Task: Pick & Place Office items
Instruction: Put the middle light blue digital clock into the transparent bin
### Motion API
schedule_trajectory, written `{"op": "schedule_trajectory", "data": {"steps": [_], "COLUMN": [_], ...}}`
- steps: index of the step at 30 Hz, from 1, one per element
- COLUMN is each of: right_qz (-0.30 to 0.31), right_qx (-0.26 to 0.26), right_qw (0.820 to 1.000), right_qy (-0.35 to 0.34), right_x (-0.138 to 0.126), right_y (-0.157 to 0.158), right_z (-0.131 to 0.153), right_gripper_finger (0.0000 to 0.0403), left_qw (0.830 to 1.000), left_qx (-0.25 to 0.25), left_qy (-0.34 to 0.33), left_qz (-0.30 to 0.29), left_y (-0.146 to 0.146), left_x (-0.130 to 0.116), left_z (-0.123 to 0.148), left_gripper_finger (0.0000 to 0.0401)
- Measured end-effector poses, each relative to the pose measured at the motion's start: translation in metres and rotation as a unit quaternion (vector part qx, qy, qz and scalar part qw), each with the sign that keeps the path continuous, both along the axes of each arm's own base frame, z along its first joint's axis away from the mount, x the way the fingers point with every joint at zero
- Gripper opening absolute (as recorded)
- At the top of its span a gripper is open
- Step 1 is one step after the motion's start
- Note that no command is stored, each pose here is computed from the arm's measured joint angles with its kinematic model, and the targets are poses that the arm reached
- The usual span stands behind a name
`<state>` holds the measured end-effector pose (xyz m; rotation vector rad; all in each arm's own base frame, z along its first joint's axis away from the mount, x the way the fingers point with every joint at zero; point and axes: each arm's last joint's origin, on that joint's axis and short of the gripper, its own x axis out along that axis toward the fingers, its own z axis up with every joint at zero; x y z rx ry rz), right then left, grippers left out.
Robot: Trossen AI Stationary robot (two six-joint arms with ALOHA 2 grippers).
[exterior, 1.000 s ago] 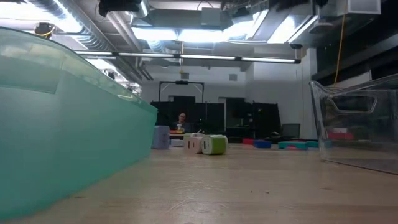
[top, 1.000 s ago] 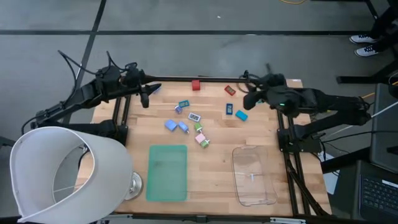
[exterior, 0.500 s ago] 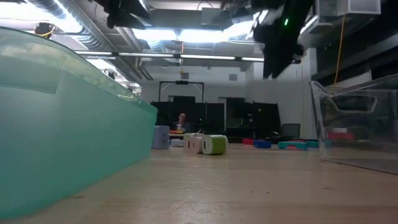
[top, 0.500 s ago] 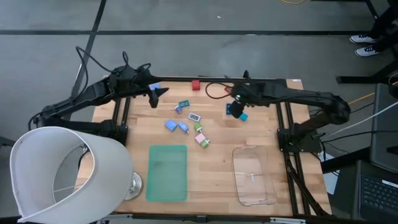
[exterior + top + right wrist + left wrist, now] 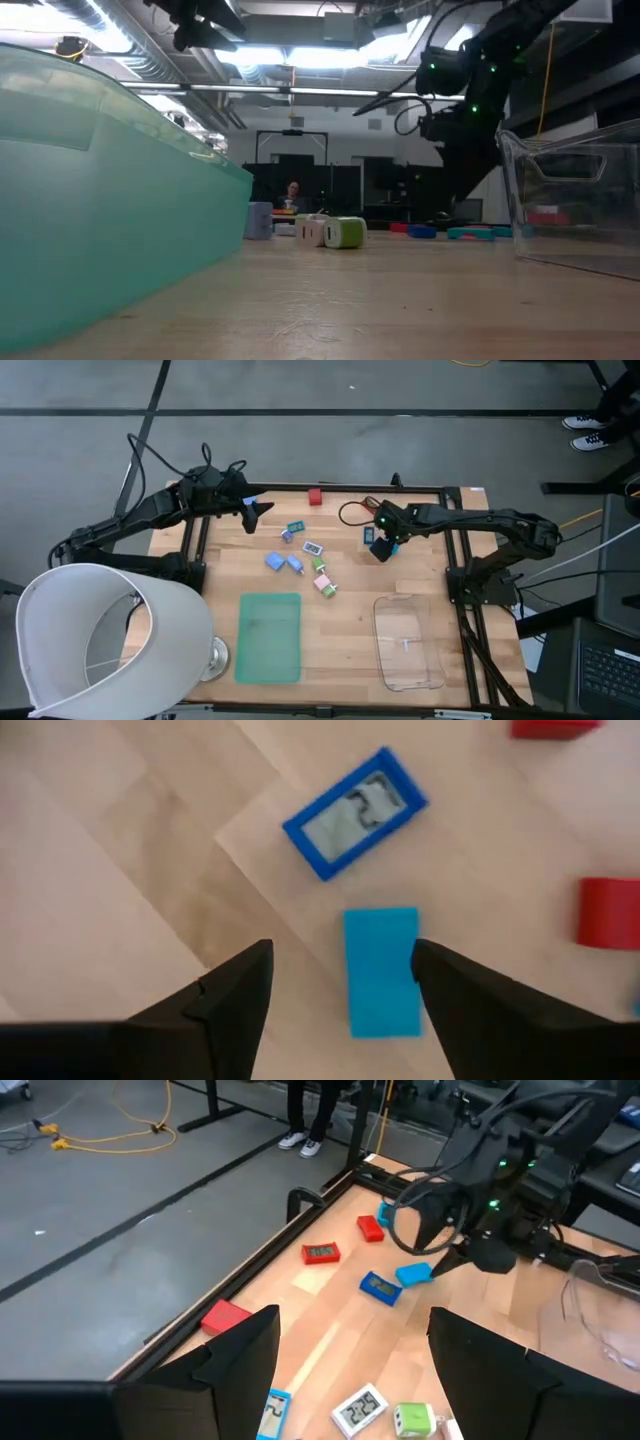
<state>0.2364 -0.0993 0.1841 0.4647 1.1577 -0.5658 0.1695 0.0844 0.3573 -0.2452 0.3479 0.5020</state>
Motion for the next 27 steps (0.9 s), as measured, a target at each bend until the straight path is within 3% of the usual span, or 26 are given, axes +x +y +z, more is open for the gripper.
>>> {"op": "schedule_trajectory", "data": {"steps": [13,21,27], "right_qz": [0.032,0.006,-0.014], "right_qx": [0.03,-0.052,-0.058], "right_qw": [0.999,0.997,0.997], "right_qy": [0.009,0.049,0.043], "right_x": [-0.015,-0.016,-0.01], "right_y": [-0.007,-0.01,-0.014], "right_z": [-0.019,-0.018,-0.003], "right_gripper_finger": [0.0247,0.0266,0.0267], "left_qw": [0.999,0.998,0.997], "left_qx": [-0.031,-0.048,-0.064], "left_qy": [-0.016,-0.024,-0.037], "left_qz": [0.008,0.016,0.024], "left_y": [0.0,0.0,0.0], "left_x": [0.0,0.0,0.0], "left_z": [0.0,0.0,0.001], "left_gripper_finger": [0.0251,0.0251,0.0251]}}
